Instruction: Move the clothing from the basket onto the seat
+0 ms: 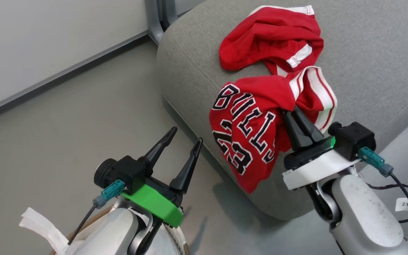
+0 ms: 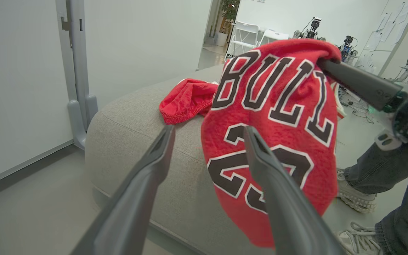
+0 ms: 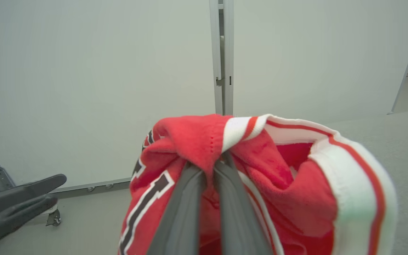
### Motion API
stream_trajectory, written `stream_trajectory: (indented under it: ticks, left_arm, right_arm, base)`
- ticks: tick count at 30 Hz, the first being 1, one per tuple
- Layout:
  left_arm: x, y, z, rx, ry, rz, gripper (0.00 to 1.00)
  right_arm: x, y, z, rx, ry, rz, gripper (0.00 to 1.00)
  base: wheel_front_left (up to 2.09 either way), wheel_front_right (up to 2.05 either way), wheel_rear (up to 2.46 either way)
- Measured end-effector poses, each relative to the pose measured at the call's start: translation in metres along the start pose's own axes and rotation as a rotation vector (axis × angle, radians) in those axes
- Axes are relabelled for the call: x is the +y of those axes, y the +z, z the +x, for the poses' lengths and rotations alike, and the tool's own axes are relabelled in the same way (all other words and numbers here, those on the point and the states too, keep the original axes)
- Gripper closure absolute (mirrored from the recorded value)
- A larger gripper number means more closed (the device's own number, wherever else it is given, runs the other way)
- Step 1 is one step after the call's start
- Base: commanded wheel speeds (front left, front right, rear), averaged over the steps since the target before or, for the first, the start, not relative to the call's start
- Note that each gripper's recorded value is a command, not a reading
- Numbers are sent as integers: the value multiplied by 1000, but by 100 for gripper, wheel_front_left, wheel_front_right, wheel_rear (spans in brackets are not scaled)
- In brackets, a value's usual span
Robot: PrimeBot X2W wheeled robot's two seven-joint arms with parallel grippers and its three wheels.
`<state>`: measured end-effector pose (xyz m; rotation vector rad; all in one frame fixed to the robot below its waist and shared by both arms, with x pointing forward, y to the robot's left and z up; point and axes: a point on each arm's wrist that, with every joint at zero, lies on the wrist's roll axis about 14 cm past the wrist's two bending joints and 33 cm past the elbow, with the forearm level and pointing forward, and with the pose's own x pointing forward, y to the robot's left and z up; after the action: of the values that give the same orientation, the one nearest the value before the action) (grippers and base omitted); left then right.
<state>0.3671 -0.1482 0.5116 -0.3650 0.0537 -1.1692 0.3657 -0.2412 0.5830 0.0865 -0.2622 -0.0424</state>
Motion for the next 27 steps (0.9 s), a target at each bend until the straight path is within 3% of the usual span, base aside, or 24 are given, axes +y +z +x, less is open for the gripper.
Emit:
stream_trajectory:
  ticks: [9, 15, 22, 27]
  left_arm:
    - [33, -32, -4, 59, 11, -41, 0]
    - [66, -47, -17, 82, 51, -44, 0]
    - [97, -63, -40, 111, 114, -61, 0]
    - [122, -61, -56, 96, 190, -68, 0]
  right_arm:
    - [-89, 50, 47, -64, -122, -349, 100]
    - [-124, 72, 96, -76, -157, -556, 100]
    - [-161, 67, 147, -28, -243, -635, 100]
    - [-183, 30, 167, 87, -289, -670, 100]
  base:
    - [0, 0, 0]
    - [0, 0, 0]
    - [0, 0, 0]
    - [0, 0, 0]
